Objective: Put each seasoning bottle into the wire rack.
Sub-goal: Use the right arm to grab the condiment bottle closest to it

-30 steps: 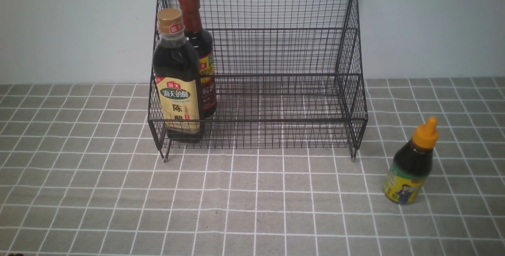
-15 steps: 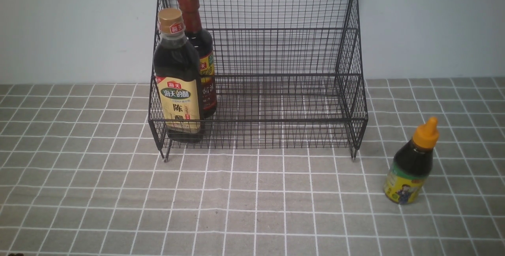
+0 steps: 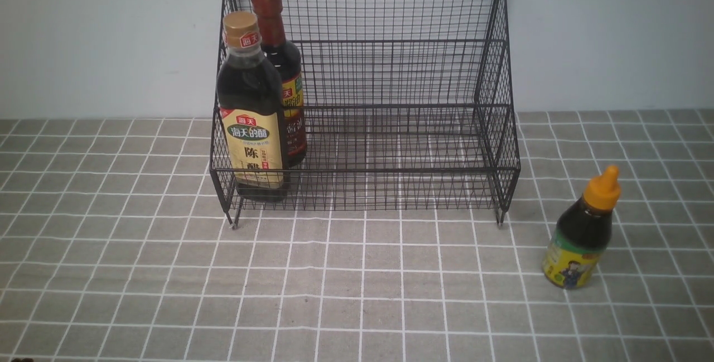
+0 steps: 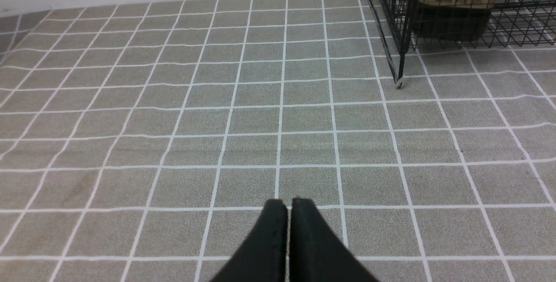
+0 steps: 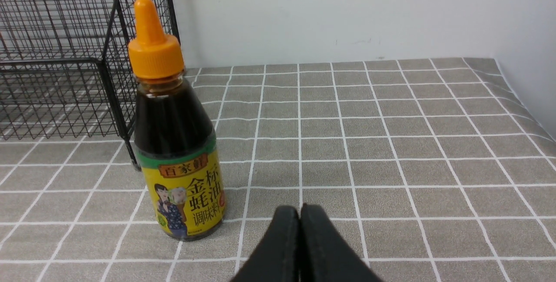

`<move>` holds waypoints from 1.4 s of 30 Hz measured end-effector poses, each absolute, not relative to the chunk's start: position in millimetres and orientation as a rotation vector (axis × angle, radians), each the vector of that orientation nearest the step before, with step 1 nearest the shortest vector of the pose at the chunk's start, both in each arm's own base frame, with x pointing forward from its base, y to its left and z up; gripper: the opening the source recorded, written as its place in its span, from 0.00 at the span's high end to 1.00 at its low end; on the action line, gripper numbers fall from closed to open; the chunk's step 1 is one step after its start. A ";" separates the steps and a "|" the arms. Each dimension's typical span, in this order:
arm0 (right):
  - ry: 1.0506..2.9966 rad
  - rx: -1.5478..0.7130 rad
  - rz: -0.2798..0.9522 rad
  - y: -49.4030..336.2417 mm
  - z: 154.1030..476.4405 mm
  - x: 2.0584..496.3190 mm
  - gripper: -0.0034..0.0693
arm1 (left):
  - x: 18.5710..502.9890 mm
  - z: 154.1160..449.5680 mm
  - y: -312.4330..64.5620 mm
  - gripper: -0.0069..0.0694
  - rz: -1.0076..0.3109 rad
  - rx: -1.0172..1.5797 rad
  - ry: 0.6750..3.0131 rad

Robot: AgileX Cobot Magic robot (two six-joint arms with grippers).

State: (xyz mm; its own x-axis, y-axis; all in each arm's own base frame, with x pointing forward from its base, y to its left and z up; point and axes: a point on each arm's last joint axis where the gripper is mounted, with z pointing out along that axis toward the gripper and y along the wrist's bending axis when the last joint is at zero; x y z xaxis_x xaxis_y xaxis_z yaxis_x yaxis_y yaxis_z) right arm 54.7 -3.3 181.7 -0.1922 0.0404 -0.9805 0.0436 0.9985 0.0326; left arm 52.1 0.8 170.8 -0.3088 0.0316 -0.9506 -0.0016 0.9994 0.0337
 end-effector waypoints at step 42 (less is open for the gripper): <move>1.310 0.355 0.469 0.7 298.7 52.9 0.97 | 52.2 170.9 0.8 0.92 0.033 0.022 1.884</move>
